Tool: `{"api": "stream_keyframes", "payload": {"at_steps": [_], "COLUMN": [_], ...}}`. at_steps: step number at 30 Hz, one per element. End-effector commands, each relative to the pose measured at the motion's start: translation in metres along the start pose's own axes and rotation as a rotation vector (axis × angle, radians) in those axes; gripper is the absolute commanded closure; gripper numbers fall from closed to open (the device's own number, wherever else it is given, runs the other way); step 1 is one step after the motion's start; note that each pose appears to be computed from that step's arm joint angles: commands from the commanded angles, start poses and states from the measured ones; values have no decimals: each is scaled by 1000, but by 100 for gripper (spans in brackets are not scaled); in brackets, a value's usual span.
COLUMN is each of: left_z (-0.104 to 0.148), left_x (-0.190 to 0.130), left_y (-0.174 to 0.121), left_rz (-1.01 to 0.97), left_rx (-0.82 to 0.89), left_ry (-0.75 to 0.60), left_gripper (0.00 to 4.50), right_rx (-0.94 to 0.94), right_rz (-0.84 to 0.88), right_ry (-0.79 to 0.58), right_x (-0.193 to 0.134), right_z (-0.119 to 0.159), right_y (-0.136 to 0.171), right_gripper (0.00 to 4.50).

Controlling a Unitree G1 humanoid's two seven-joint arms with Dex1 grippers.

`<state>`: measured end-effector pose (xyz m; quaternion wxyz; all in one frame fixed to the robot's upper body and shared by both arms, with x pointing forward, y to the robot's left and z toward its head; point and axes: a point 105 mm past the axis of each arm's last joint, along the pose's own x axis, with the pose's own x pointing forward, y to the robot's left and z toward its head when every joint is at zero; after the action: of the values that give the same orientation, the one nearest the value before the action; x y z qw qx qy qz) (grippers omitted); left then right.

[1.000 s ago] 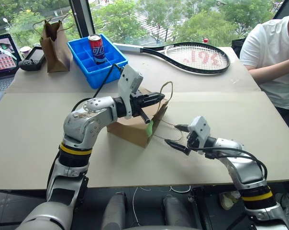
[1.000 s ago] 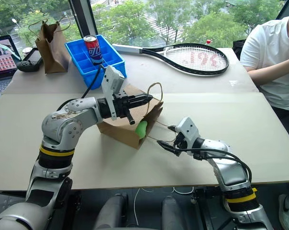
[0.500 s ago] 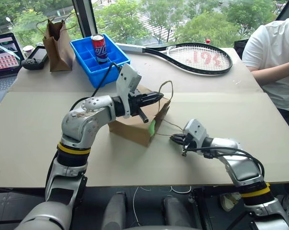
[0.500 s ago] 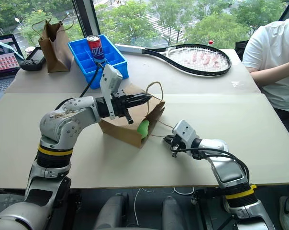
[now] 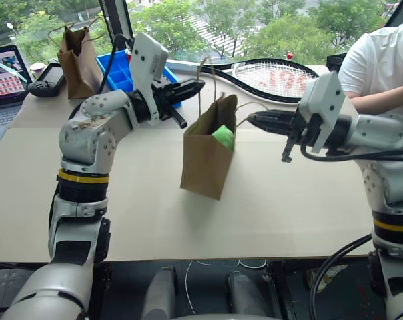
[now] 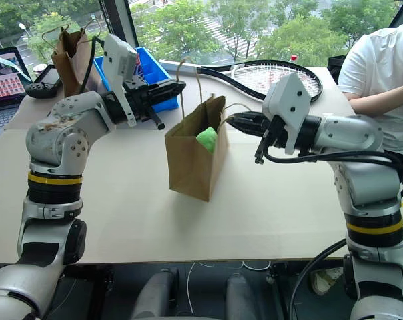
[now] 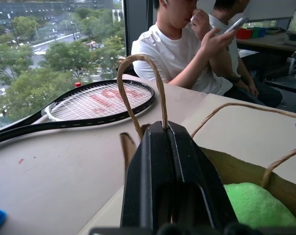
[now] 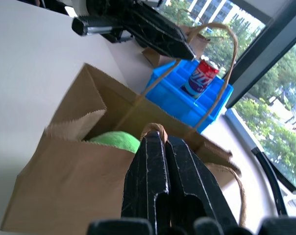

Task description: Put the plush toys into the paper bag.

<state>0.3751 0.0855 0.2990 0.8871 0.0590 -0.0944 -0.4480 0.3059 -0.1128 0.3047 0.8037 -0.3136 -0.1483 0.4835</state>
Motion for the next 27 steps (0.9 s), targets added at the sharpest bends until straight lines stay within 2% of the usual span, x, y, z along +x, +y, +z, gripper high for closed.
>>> {"api": "stream_keyframes", "payload": {"at_steps": [1, 8, 11, 13, 14, 19, 24, 26, 27], "left_z": [12, -3, -7, -10, -9, -9, 10, 7, -3], "left_x": [0, -4, -8, -14, -17, -39, -71, -89, -98], "left_y": [-4, -20, -28, -37, -40, -26, -10, -8, -8], "left_rz": [-22, -92, -147, -201, -225, -194, -145, -157, -166], "left_rx": [52, 40, -1, -24, -39, -9, 43, 46, 45], "left_ry": [-30, 34, 62, 96, 98, 165, 189, 213, 256], "left_gripper": [450, 450, 450, 450, 422, 267, 90, 19, 0], "right_rx": [9, 141, 268, 370, 392, 445, 532, 594, 655], "right_rz": [48, 171, 199, 193, 190, 145, 78, 76, 93], "right_ry": [-18, 91, 129, 103, 89, -2, -125, -65, 0], "right_x": [-4, -10, -15, -17, -18, -29, -58, -75, -82], "right_z": [14, -9, -15, -10, -7, 15, 46, 40, 32], "right_y": [3, 34, 43, 42, 40, 24, -1, 4, 13], "right_gripper": [447, 447, 447, 447, 449, 302, 127, 57, 24]}}
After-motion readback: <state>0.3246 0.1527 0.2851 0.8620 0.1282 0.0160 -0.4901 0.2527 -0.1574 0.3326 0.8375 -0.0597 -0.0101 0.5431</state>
